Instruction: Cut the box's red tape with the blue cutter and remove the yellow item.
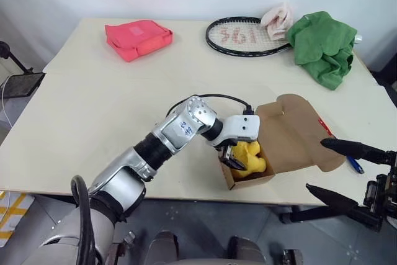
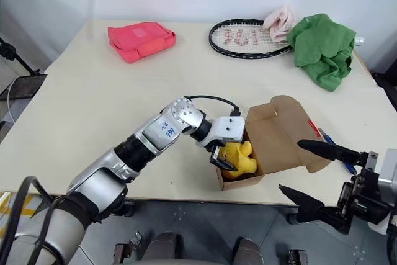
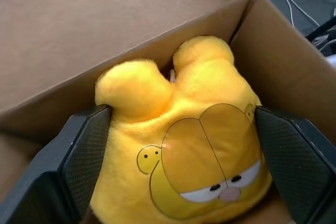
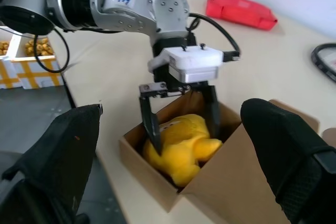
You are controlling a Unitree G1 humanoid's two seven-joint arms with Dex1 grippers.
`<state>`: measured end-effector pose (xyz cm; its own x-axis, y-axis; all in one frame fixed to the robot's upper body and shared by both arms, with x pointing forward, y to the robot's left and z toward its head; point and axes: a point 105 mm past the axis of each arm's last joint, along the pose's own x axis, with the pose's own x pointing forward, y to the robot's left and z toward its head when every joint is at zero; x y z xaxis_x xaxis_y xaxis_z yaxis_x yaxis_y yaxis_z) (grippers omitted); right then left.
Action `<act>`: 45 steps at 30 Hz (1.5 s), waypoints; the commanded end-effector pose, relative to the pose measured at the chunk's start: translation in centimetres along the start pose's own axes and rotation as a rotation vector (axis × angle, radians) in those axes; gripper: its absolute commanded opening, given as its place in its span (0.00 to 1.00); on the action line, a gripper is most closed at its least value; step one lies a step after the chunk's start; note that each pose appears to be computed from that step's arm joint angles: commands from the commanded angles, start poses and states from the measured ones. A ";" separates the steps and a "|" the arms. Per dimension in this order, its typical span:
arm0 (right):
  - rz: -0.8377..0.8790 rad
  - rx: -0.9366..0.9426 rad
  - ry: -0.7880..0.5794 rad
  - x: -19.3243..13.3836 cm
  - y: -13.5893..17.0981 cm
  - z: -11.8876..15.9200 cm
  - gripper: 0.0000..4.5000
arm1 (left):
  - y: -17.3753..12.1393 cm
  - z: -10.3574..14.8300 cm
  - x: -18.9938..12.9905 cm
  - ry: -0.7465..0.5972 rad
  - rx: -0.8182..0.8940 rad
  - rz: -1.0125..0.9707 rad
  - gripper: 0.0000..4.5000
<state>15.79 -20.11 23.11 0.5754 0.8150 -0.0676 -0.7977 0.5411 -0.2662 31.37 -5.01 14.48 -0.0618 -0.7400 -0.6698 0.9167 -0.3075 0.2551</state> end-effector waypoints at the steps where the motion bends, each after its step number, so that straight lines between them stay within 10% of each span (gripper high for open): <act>1: -0.001 -0.032 -0.011 -0.1 0.4 0.9 1.00 | 0.1 -0.6 0.7 0.040 0.021 0.000 0.99; 9: -0.002 -0.023 0.004 -0.1 0.4 0.7 1.00 | 0.7 -0.5 0.4 0.025 0.038 0.026 0.96; 21: 0.007 -0.025 0.013 -0.2 0.0 0.1 1.00 | 0.6 0.5 -0.5 -0.067 -0.001 0.014 0.22; 25: 0.006 -0.022 0.012 -0.2 -0.2 0.0 1.00 | 1.2 1.8 -1.8 -0.216 -0.069 0.036 0.01; 33: -0.019 -0.012 -0.074 0.3 -0.5 0.1 1.00 | 3.5 4.0 -9.6 -0.776 -0.194 0.164 0.01; 38: 0.016 -0.004 -0.194 1.8 -0.2 0.4 1.00 | 2.2 1.0 -15.8 -0.919 -0.216 0.300 0.01; 45: 0.229 0.000 -0.297 5.6 1.6 -0.7 1.00 | -3.7 -10.1 -22.6 -0.609 -0.307 0.801 0.01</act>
<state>17.92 -15.53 21.73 0.3498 0.9258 0.1434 -0.8910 0.3761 -0.2545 34.02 17.86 20.15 0.4565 -0.8855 0.0867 0.8767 0.4643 0.1258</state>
